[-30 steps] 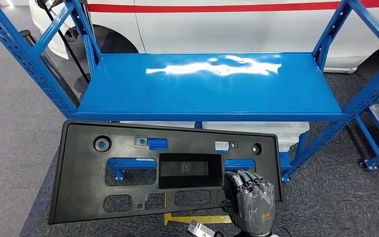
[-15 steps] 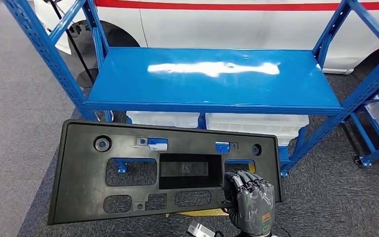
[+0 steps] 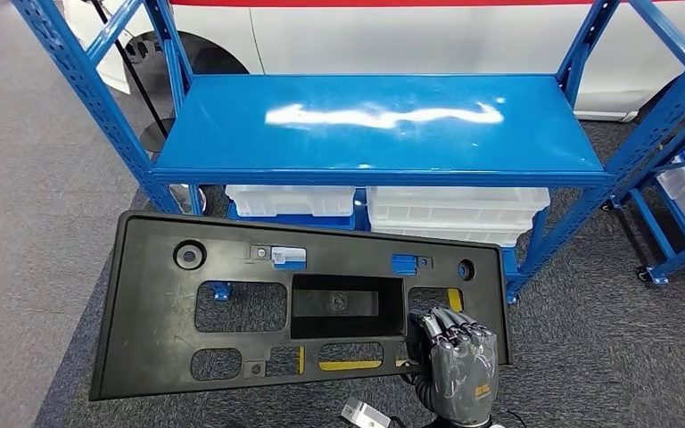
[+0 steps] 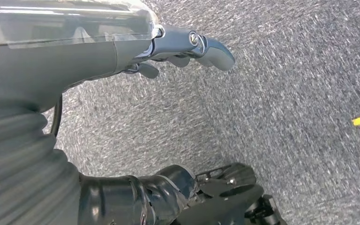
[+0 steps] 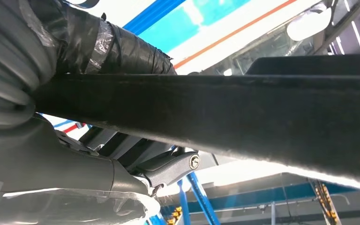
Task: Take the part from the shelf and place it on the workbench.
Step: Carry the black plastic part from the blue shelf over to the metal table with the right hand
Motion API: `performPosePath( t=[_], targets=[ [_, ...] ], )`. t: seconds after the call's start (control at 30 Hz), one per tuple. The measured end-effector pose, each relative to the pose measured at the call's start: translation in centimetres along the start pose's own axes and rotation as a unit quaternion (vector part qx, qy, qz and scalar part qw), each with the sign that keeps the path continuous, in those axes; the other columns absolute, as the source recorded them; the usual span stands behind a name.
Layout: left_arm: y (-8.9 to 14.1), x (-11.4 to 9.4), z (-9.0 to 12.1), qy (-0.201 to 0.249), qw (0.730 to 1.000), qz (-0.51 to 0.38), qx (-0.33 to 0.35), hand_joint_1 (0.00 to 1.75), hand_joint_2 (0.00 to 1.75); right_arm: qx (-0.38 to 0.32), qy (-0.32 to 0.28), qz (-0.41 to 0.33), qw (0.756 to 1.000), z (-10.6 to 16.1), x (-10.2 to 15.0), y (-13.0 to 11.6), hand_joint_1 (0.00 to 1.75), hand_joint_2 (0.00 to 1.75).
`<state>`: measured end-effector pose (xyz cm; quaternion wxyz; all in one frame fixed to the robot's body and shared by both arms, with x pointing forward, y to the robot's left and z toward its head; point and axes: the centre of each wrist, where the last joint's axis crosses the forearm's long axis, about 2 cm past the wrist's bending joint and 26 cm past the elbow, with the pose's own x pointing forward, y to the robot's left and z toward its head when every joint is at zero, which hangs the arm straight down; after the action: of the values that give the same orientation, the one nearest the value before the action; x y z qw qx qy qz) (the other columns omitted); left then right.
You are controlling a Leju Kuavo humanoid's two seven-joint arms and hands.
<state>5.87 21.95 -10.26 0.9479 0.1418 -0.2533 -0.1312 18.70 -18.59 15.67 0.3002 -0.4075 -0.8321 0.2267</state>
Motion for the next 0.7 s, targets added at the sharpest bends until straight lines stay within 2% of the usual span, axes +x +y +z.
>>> performPosePath(
  t=[0.7],
  targets=[
    [0.06, 0.06, -0.05, -0.001, 1.000, 0.002, 0.002, 0.00, 1.75, 0.000, 0.008, -0.010, 1.000, 0.01, -0.15, 0.11, 1.75, 1.75]
  ],
)
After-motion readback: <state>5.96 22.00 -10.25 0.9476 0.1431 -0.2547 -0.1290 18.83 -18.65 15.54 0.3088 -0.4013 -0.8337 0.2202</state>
